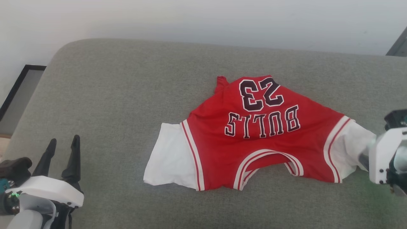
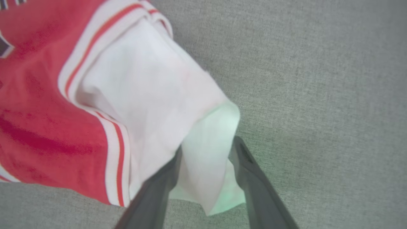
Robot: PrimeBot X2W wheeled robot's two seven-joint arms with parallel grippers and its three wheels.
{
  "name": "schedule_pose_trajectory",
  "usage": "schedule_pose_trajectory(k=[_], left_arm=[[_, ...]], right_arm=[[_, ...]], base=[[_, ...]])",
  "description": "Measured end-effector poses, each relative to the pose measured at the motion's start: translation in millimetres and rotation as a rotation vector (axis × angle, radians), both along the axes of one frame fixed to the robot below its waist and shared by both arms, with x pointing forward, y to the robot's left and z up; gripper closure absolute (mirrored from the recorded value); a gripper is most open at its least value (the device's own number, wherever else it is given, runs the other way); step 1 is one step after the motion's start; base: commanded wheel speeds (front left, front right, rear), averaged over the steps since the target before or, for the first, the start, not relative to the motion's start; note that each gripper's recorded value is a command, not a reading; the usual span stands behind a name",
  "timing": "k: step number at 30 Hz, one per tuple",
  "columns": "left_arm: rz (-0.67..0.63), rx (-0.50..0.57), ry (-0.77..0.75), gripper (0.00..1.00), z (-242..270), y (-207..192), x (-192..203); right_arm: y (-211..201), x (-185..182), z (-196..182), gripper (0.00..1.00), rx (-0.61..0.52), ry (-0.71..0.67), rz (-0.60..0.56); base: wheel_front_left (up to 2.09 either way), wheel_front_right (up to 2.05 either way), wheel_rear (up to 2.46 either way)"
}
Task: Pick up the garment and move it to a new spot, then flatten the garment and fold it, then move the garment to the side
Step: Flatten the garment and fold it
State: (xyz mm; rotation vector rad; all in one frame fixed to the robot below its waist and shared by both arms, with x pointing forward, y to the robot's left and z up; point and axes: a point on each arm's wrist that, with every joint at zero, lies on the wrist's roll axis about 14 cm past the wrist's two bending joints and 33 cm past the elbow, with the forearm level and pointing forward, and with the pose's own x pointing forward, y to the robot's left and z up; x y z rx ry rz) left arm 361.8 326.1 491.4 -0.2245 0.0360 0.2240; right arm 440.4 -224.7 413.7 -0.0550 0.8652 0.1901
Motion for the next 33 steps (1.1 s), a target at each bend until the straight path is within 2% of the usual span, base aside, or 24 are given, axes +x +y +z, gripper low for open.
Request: schedule_pose_trajectory(k=[8,15,22,27,33], left_arm=[[-0.082,0.021,0.009,0.00,12,-12,22],[-0.211,0.040,0.033,0.00,23,-38,53],[-0.377,0.022,0.128,0.00,23,-78,86],[-0.519,-0.050,0.333,0.00,-5,-116,97],[-0.615,-0.058,0.594,0.00,-38,-136,90]], right_arm=[[-2,14,29,0.00,0.020,-0.116,-0.008],[-9,19,60,0.00,0.043,-0.253,-0.025],[-9,24,99,0.00,0.106,-0.484,-0.074],[-17,12,111,0.00,0.128,-0.612,-0.146],[-28,-5,114,0.00,0.119,-0.666,-0.212]], base=[[0.00,0.00,0.00],[0.00,0.00,0.00],[0.00,0.00,0.00],[0.00,0.00,0.00],[0.00,0.00,0.00]])
